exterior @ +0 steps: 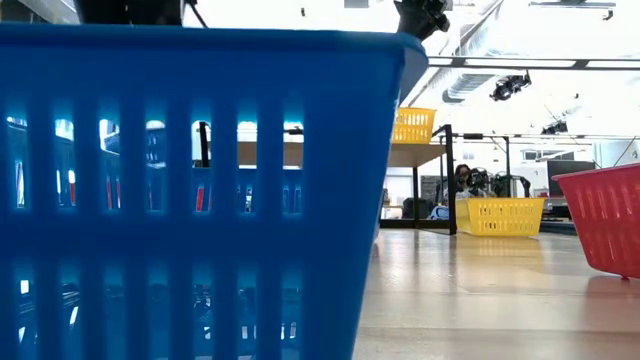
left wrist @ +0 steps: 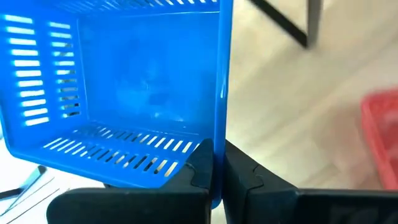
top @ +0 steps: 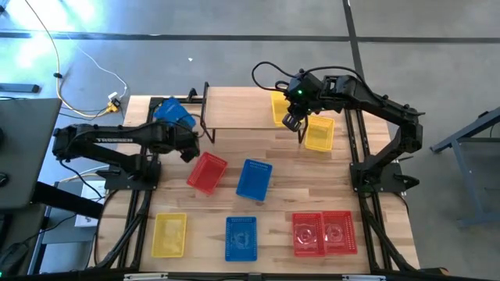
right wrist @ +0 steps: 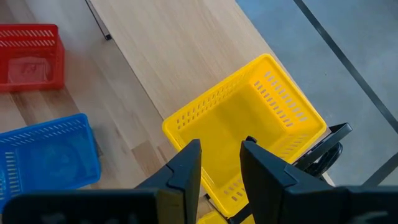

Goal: Stack baskets on shelf by color
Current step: Put the top blue basket on the shelf

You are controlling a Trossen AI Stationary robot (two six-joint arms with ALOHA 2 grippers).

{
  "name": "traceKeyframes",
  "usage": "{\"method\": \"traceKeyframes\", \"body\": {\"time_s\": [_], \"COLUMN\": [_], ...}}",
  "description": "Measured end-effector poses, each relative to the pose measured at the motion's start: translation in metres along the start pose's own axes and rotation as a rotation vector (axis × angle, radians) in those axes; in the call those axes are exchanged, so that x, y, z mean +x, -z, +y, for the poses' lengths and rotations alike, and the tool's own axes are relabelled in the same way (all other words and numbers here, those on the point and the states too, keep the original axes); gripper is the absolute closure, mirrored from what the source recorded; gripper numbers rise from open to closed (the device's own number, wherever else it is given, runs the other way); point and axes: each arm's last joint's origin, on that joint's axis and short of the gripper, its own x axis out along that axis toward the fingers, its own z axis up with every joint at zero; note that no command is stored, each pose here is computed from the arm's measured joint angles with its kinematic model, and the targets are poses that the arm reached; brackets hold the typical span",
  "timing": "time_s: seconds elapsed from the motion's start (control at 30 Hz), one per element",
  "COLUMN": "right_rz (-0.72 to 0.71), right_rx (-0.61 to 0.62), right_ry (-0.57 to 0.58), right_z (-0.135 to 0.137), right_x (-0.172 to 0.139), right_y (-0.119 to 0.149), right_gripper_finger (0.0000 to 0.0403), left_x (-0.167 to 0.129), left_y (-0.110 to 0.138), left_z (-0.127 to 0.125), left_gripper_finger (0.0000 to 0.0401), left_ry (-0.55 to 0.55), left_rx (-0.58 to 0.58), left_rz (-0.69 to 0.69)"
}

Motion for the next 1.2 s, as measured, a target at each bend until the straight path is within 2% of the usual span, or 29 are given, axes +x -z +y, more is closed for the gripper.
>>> {"method": "traceKeyframes", "body": {"time_s": [0.27, 0.4, 0.53, 0.73, 0.83, 1.2], "right_rz": [0.001, 0.001, 0.0, 0.0, 0.0, 0.0], "right_rx": [-0.002, -0.002, -0.002, -0.001, 0.008, 0.027], "right_ry": [-0.001, -0.001, -0.002, -0.001, -0.002, -0.002], "right_z": [0.0, 0.0, 0.0, 0.0, 0.0, 0.0], "right_x": [0.0, 0.0, 0.0, 0.0, 0.0, 0.0], "right_y": [0.0, 0.0, 0.0, 0.0, 0.0, 0.0], "right_gripper_finger": [0.0304, 0.0304, 0.0304, 0.0304, 0.0304, 0.0304], "left_x": [-0.028, -0.049, -0.074, -0.104, -0.106, -0.071], "left_y": [-0.034, -0.055, -0.072, -0.088, -0.093, -0.114], "left_z": [0.029, 0.045, 0.055, 0.062, 0.058, 0.024], "left_gripper_finger": [0.04, 0.04, 0.04, 0.04, 0.04, 0.04], "left_ry": [-0.044, -0.032, 0.045, 0.232, 0.285, 0.272], "left_rx": [-0.024, 0.04, 0.172, 0.337, 0.406, 0.518], "left_rz": [-0.104, -0.18, -0.283, -0.449, -0.465, -0.298]}}
